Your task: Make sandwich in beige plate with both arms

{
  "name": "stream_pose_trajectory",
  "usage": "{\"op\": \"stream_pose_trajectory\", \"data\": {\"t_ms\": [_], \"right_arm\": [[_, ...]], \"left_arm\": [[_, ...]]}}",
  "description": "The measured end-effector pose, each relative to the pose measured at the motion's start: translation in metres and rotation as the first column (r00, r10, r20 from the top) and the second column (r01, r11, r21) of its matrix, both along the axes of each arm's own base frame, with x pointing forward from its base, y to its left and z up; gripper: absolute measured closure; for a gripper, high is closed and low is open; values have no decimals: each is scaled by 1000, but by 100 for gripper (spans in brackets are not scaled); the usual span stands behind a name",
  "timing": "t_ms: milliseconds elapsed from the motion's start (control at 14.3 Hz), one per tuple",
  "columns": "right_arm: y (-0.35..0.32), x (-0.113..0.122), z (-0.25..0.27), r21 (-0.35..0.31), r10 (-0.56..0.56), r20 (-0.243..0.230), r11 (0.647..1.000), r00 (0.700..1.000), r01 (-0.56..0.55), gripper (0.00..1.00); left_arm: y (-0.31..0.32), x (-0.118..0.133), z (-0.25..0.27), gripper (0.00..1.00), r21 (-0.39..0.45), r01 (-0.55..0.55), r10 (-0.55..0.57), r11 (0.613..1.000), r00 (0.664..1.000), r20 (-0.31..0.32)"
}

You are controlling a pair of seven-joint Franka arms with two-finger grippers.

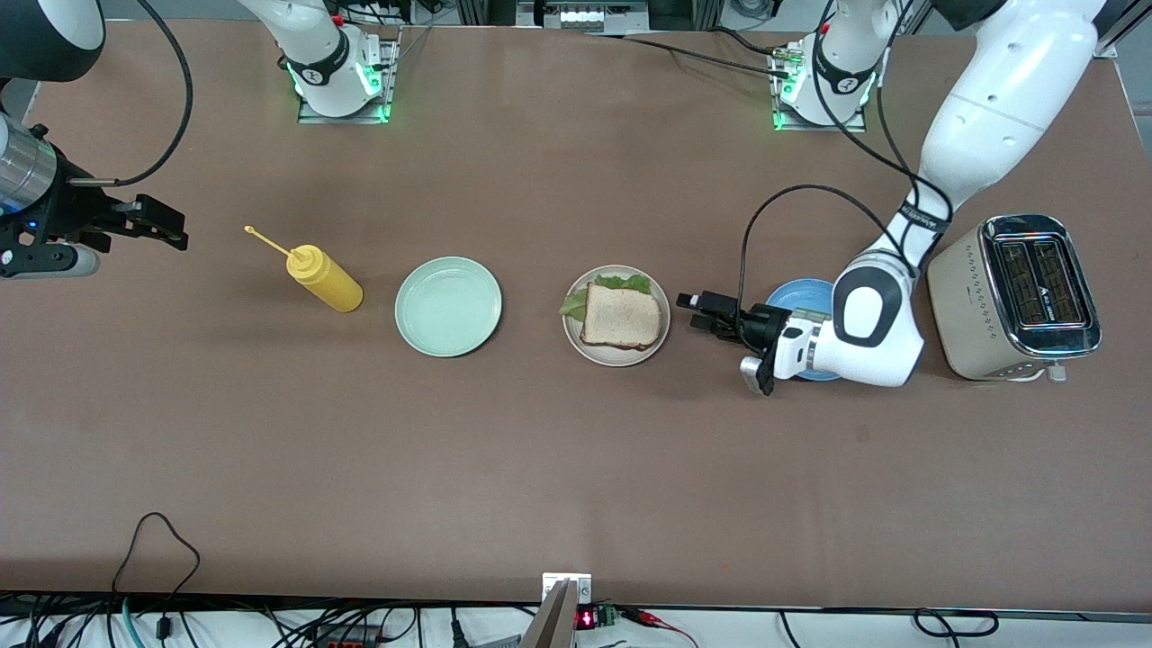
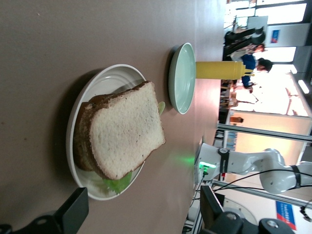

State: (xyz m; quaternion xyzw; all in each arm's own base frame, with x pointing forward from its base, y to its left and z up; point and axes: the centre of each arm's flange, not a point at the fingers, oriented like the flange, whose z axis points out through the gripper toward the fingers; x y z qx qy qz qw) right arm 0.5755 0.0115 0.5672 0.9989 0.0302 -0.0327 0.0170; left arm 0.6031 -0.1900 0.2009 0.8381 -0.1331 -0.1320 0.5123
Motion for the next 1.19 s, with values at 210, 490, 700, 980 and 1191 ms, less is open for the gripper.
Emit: {"op": "stream_pose_trajectory", "data": {"t_ms": [210, 490, 700, 980, 1191], "right_arm": [[0, 0, 0, 0, 0, 0, 1000, 1000, 0, 0], [0, 0, 0, 0, 0, 0, 1000, 1000, 0, 0], [0, 0, 0, 0, 0, 0, 1000, 1000, 0, 0], [0, 0, 0, 0, 0, 0, 1000, 1000, 0, 0], [0, 0, 0, 0, 0, 0, 1000, 1000, 0, 0]], "left_arm": [[4, 5, 47, 0, 181, 39, -43, 983, 999, 21], [19, 10, 100, 0, 432, 79, -138, 898, 985, 108], [35, 23, 132, 0, 580, 88, -211, 810, 966, 148], [64, 46, 174, 0, 687, 59, -249, 724, 952, 180], [95, 53, 197, 0, 743, -2, -213, 670, 957, 195]]}}
